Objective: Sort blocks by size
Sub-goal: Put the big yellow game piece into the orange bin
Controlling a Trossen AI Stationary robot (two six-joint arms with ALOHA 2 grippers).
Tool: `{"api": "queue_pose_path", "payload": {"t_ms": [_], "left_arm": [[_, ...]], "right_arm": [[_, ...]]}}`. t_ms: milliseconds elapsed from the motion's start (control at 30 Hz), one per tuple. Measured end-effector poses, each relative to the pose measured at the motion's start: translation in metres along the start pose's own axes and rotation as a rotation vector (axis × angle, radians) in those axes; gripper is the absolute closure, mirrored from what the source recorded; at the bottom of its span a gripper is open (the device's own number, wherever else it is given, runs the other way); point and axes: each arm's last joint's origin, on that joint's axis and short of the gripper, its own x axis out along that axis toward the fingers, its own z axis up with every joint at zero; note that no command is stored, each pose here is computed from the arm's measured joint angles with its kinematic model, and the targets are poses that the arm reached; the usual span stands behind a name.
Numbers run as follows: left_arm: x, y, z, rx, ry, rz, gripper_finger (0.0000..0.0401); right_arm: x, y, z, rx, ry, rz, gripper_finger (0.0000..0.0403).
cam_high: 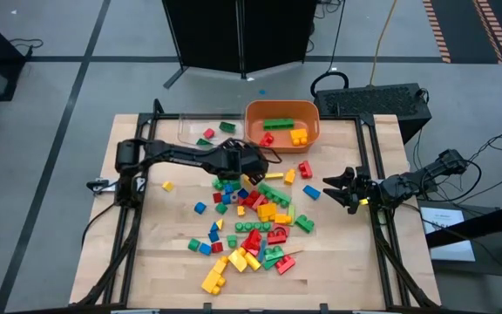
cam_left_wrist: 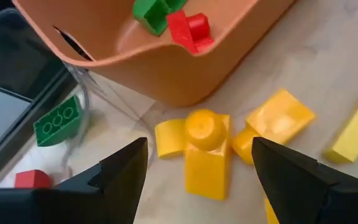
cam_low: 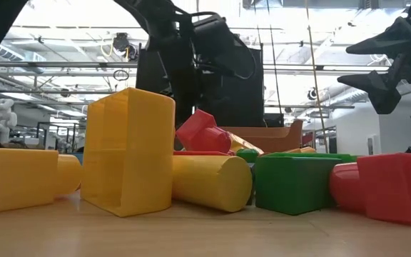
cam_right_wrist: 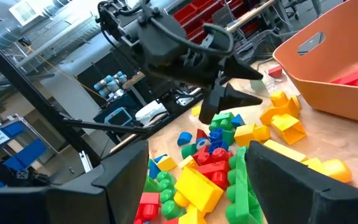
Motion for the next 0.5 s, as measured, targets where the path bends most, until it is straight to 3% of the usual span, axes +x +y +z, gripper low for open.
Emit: {"api": "queue_pose_path", "payload": {"t_ms": [500], "left_arm": [[0.022,0.026,0.013,-0.047,0.059,-0.143,0.0111]], "right_arm": [[0.000,0.000,0.000,-0.024,0.000,0.000,0.0142]]}}
